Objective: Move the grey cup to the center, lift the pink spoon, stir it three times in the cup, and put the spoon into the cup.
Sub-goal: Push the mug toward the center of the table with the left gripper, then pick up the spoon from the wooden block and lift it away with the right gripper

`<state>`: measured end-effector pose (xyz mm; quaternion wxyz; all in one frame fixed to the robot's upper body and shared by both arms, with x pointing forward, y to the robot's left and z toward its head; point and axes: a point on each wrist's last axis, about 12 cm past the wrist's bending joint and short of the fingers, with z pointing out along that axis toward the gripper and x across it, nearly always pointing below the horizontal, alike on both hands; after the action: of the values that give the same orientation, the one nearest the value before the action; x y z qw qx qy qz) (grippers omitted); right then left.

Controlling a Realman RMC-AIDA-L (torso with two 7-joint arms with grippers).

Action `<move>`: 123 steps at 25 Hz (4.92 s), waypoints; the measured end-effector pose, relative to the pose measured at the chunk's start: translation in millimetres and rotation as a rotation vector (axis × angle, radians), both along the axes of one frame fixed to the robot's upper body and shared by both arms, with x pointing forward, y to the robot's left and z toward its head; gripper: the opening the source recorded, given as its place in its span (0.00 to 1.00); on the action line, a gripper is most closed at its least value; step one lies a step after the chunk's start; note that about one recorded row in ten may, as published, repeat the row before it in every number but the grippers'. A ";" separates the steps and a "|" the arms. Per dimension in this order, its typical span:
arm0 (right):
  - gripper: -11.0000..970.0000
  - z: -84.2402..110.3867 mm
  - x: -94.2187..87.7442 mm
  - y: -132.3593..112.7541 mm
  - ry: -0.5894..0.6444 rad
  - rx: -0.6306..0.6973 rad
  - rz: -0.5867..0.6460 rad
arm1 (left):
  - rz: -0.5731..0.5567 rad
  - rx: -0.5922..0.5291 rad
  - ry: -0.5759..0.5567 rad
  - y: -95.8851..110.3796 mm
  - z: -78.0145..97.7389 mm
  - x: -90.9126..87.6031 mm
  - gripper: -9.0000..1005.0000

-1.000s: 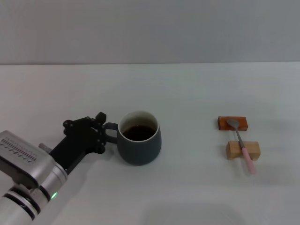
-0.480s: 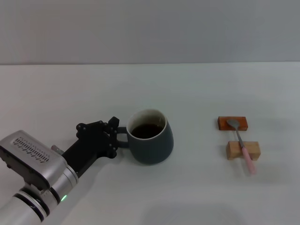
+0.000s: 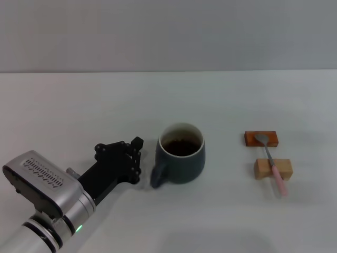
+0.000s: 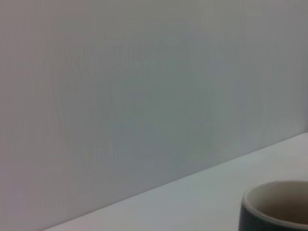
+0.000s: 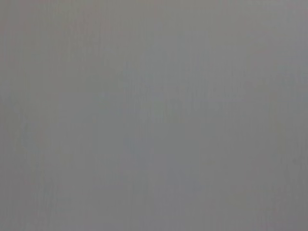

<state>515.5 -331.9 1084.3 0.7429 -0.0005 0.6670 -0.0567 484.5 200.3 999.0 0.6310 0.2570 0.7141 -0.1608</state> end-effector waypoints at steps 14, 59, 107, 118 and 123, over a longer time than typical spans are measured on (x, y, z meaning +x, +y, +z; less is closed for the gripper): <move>0.76 -0.6 -0.1 -0.4 0.004 -0.001 0.000 | -0.015 -0.005 0.015 -7.4 0.5 -1.7 0.02; 0.76 -16.2 -16.8 35.6 0.057 0.011 0.115 | 0.469 -0.109 -0.148 87.7 40.3 49.1 0.02; 0.76 -80.2 -140.3 107.2 0.118 0.099 0.140 | 0.672 -0.106 -0.226 137.1 55.7 57.3 0.23; 0.76 -87.5 -142.7 118.8 0.170 0.162 0.214 | 0.662 -0.108 -0.237 134.7 59.0 62.0 0.23; 0.76 -93.7 -142.4 118.8 0.205 0.168 0.235 | 0.662 -0.108 -0.237 134.1 59.0 62.2 0.23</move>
<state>373.1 -213.1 990.6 0.6697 -0.0219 0.7372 0.0868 546.6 334.4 1058.0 0.7401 -0.0052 0.6709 0.0456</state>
